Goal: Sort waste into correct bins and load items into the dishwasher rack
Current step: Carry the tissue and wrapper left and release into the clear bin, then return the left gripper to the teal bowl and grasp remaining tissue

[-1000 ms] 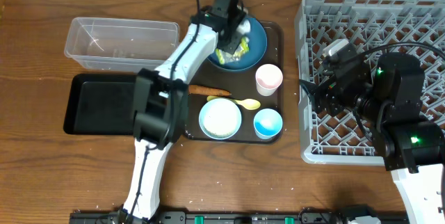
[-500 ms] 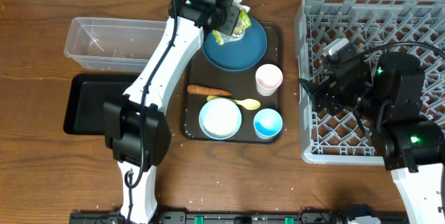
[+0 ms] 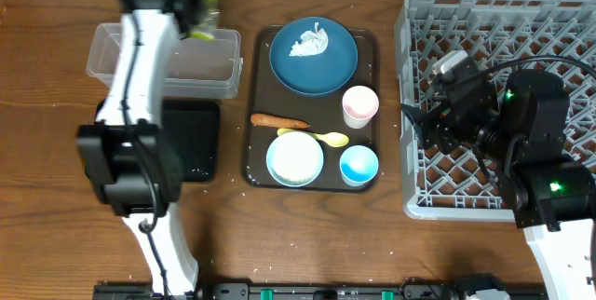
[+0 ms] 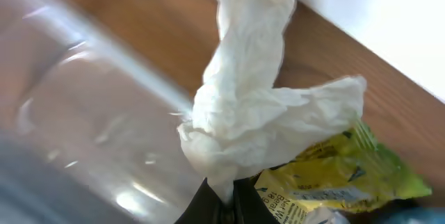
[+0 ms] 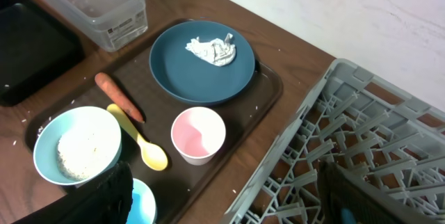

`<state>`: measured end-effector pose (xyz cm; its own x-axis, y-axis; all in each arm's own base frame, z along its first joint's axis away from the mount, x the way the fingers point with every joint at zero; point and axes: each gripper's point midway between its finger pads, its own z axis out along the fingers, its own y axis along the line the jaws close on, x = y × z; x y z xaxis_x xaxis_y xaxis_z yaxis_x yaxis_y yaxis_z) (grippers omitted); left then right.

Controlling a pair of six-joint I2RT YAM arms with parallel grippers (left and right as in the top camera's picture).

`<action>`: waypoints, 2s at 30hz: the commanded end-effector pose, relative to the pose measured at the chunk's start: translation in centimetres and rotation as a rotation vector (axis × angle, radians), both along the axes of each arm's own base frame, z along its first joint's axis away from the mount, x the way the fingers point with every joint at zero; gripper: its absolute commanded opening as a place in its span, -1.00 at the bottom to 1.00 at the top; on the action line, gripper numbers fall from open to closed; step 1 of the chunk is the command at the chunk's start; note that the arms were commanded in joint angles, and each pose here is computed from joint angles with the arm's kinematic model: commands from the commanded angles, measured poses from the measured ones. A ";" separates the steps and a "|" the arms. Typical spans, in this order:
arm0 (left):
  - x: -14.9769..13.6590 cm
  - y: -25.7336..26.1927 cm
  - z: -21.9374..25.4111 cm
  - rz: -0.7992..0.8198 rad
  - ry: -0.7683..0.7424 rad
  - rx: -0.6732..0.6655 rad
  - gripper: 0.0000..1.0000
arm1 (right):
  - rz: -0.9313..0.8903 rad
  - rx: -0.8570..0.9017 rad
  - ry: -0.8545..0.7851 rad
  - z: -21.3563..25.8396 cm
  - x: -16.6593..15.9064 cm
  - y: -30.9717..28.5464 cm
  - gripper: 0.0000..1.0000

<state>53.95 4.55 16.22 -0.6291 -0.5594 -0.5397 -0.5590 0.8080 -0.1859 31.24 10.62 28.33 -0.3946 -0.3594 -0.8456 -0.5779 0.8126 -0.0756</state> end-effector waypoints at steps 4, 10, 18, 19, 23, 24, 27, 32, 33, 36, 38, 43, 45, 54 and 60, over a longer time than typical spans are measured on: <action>-2.9 3.0 -4.0 0.307 0.056 -0.131 -0.88 | -0.008 0.002 -0.027 1.1 0.3 -0.3 0.63; -4.1 3.1 -5.9 0.337 0.104 -0.139 -0.88 | -0.008 0.002 -0.027 1.1 0.3 -0.3 0.63; -3.7 3.1 -5.7 0.335 0.087 -0.140 0.15 | -0.008 0.002 -0.026 1.0 0.3 -0.3 0.65; -3.6 3.1 -5.4 0.334 0.078 -0.141 0.23 | -0.008 0.002 -0.026 1.0 0.3 -0.3 0.67; -2.3 2.6 -2.1 0.242 0.011 -0.132 0.39 | -0.008 0.002 -0.023 1.0 0.3 -0.3 0.73; -1.9 2.1 -0.9 0.207 -0.012 -0.132 0.39 | -0.008 0.002 -0.022 1.0 0.3 -0.3 0.73; -0.4 -1.0 3.1 -0.023 -0.111 -0.121 0.39 | -0.008 0.002 -0.023 1.0 0.3 -0.3 0.75; 1.3 -9.0 7.4 -0.407 -0.250 -0.007 0.39 | -0.008 0.002 -0.023 1.0 0.3 -0.3 0.79; 1.5 -10.7 7.7 -0.465 -0.264 0.020 0.39 | -0.008 0.002 -0.022 1.0 0.3 -0.3 0.79; 2.0 -15.5 7.0 -0.605 -0.283 0.105 0.39 | -0.008 0.000 -0.007 0.7 0.1 -0.4 0.80; 2.2 -18.2 6.0 -0.679 -0.284 0.144 0.40 | -0.008 -0.002 0.006 0.4 -0.1 -0.4 0.81; 2.4 -22.6 1.6 -0.801 -0.233 0.184 0.41 | -0.008 -0.006 0.036 -0.2 -0.5 -0.4 0.83; 2.7 -23.4 -0.6 -0.816 -0.209 0.180 0.47 | -0.008 -0.007 0.045 -0.3 -0.6 -0.5 0.84; 1.9 -27.2 -7.8 -1.011 -0.121 0.168 0.51 | -0.008 -0.008 0.053 -0.5 -0.7 -0.5 0.86; 1.3 -28.0 -11.3 -1.033 -0.060 0.159 0.51 | -0.008 -0.009 0.057 -0.5 -0.8 -0.5 0.87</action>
<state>55.54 -22.90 6.33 -0.7294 0.2816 -0.6234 0.3925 0.9187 -0.0442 30.15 10.46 26.85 -0.4590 -0.3687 -0.8083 -0.5824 0.8119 -0.0396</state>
